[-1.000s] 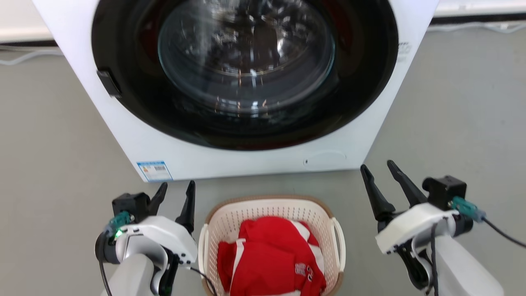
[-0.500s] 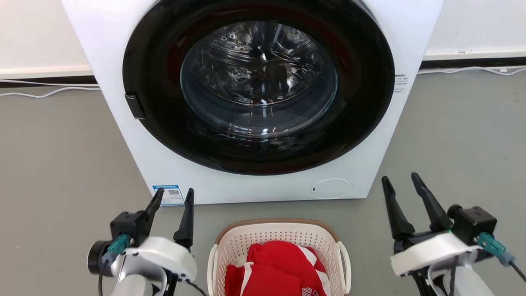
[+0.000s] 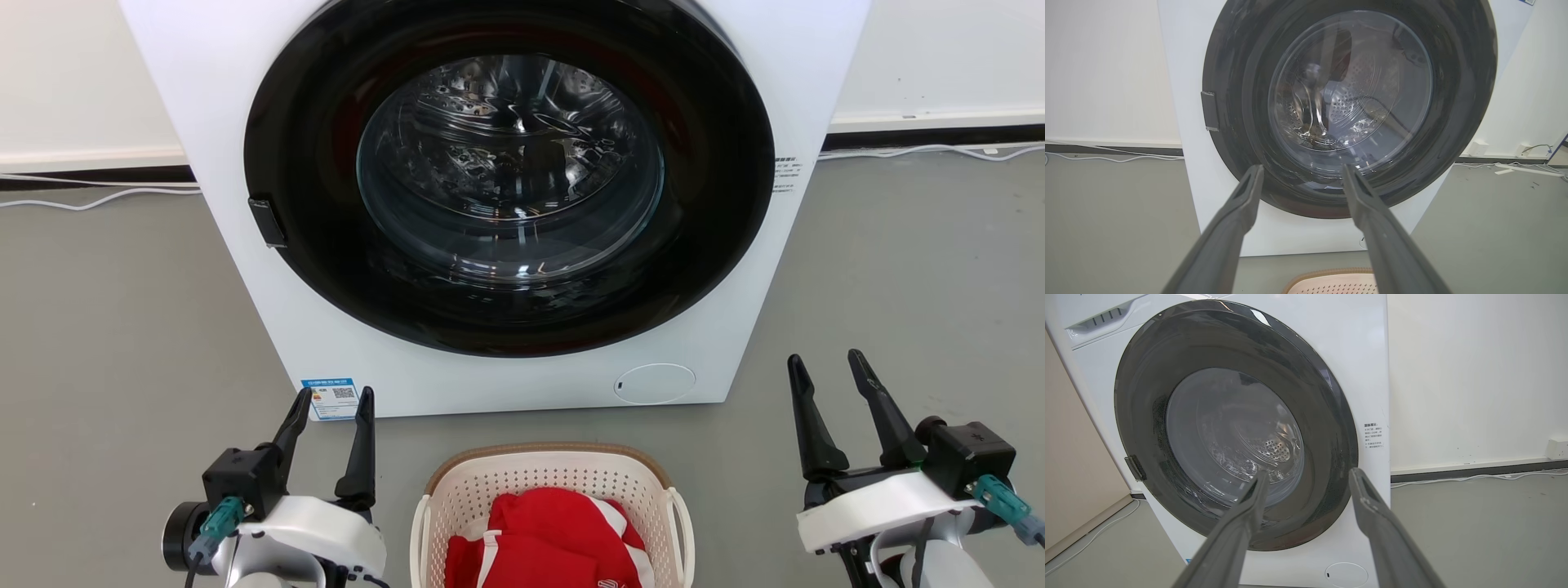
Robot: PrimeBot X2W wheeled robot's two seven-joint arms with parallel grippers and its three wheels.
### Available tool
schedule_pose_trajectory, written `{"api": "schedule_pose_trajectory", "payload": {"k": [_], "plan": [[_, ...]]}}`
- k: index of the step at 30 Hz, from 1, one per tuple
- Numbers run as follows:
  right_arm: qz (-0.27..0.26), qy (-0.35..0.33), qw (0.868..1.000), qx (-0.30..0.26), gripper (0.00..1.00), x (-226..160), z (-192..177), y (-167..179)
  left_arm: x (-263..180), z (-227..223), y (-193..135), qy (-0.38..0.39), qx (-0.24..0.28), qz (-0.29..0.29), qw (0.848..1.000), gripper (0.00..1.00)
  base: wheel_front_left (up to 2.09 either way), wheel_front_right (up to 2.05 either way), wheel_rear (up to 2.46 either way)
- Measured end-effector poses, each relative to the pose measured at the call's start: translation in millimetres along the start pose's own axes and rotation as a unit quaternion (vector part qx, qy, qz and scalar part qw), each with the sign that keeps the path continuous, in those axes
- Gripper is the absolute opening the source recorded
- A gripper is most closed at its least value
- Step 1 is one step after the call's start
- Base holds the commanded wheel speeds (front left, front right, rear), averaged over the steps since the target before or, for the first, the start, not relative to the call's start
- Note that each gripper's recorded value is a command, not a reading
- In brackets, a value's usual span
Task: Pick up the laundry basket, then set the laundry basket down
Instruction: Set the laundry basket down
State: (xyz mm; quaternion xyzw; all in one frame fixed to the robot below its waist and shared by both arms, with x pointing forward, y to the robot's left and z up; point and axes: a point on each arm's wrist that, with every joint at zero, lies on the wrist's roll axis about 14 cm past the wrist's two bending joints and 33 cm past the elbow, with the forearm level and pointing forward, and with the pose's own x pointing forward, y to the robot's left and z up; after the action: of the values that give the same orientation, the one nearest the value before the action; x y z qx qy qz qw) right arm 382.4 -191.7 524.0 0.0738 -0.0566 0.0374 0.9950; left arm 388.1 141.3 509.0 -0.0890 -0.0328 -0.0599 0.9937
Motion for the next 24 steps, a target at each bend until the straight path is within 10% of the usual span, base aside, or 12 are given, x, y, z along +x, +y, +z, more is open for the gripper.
{"api": "schedule_pose_trajectory", "payload": {"k": [24], "plan": [[-0.005, 0.006, 1.000, 0.003, 1.00, -2.0, -4.0, -1.7, -2.0, -4.4, -2.9, 0.004, -0.009, 0.000, 1.000, 1.00, 0.00, 0.00, 0.00]]}}
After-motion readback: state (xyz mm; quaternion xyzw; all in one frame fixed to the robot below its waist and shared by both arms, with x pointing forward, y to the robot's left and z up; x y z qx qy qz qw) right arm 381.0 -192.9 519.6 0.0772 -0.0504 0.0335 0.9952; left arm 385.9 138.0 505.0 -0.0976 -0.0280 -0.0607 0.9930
